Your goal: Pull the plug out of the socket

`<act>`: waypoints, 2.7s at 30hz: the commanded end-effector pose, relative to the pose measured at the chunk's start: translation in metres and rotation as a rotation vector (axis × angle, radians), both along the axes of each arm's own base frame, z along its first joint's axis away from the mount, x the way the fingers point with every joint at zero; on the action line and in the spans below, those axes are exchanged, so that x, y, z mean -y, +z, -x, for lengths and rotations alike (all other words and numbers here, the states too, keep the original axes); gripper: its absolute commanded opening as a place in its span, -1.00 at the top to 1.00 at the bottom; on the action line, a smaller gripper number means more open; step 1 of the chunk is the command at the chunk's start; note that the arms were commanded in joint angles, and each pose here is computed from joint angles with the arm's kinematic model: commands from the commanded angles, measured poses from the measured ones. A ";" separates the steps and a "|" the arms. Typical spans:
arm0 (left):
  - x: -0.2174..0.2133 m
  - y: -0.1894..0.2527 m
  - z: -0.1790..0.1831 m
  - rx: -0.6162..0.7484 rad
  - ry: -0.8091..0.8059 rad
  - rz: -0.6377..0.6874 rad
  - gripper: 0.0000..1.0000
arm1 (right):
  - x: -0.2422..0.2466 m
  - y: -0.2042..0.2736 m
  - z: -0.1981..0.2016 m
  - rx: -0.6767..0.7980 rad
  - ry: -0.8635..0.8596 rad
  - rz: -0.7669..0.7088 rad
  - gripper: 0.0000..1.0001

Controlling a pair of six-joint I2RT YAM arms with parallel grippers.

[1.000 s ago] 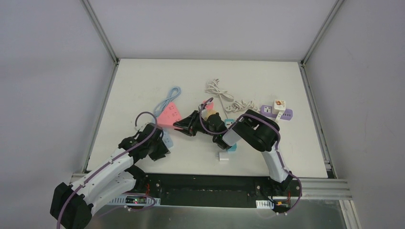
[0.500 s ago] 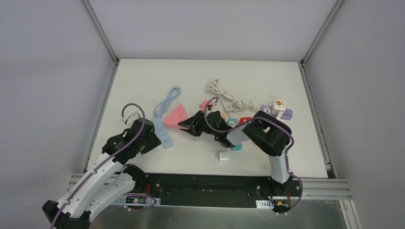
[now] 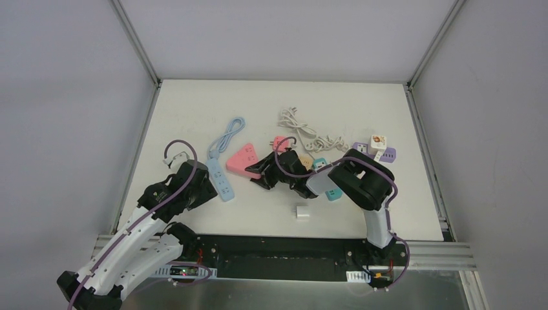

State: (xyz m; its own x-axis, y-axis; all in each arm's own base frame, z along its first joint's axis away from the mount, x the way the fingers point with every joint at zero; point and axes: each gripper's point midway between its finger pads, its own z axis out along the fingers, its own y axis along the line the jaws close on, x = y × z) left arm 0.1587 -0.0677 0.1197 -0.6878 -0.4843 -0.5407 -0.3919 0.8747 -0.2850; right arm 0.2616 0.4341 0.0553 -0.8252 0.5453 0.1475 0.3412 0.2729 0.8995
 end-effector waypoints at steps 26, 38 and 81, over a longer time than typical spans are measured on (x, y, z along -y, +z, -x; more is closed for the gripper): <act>-0.005 0.027 -0.001 0.066 -0.078 -0.035 -0.25 | 0.078 0.101 -0.029 0.491 0.051 0.591 -0.66; 0.005 0.038 -0.007 0.102 -0.168 -0.033 -0.42 | 0.263 0.145 -0.049 0.657 -0.249 1.196 -0.91; 0.083 0.036 -0.079 0.115 -0.374 0.048 -0.94 | 0.474 0.046 -0.066 -0.049 -0.350 1.233 -0.36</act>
